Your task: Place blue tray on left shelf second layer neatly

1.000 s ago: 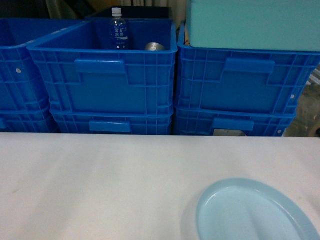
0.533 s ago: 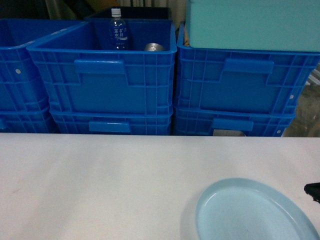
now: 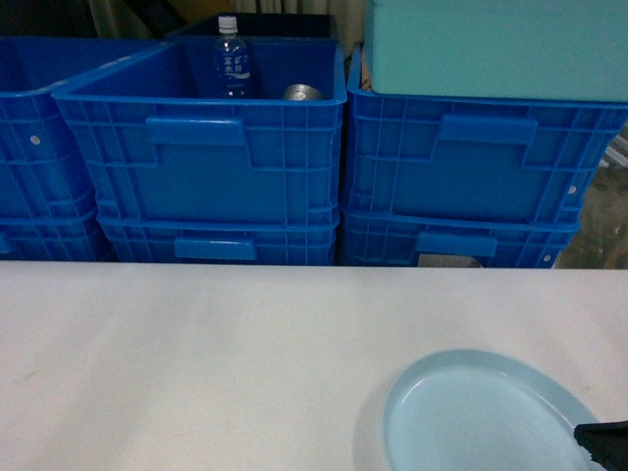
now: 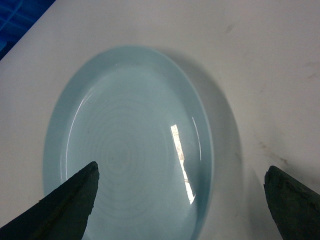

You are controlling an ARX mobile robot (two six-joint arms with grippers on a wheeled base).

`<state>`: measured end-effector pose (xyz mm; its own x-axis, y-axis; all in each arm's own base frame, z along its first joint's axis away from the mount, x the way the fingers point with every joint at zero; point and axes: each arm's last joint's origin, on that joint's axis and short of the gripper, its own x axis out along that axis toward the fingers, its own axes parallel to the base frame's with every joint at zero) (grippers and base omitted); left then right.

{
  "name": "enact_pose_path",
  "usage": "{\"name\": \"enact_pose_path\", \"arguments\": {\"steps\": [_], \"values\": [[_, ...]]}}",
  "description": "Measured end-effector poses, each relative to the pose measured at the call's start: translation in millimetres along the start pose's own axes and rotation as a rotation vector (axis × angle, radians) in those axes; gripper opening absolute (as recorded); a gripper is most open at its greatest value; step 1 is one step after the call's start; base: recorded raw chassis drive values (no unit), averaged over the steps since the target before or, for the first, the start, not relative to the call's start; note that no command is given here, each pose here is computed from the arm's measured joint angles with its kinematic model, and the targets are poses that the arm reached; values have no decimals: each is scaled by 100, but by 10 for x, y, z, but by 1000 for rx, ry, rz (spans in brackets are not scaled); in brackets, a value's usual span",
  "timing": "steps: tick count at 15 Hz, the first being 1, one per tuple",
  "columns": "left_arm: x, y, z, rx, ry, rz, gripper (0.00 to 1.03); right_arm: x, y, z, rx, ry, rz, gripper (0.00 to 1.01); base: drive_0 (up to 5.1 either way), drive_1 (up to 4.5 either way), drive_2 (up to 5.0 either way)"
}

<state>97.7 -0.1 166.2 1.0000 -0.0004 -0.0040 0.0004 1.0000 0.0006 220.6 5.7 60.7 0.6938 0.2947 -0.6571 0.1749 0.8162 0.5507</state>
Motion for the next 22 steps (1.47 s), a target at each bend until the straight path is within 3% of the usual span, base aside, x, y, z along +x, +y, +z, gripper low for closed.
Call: {"name": "enact_pose_path", "arguments": {"steps": [3, 11, 15, 19, 20, 21, 22], "values": [[0, 0, 0, 0, 0, 0, 98, 60, 49, -48, -8, 11, 23, 98, 0, 0, 0], [0, 0, 0, 0, 0, 0, 98, 345, 212, -95, -18, -13, 11, 98, 0, 0, 0], [0, 0, 0, 0, 0, 0, 98, 403, 238, -111, -12, -18, 9, 98, 0, 0, 0], [0, 0, 0, 0, 0, 0, 98, 377, 187, -178, 6, 4, -15, 58, 0, 0, 0], [0, 0, 0, 0, 0, 0, 98, 309, 116, -218, 25, 30, -24, 36, 0, 0, 0], [0, 0, 0, 0, 0, 0, 98, 197, -15, -228, 46, 39, -55, 1, 0, 0, 0], [0, 0, 0, 0, 0, 0, 98, 147, -47, -230, 47, 45, -61, 2, 0, 0, 0]]}}
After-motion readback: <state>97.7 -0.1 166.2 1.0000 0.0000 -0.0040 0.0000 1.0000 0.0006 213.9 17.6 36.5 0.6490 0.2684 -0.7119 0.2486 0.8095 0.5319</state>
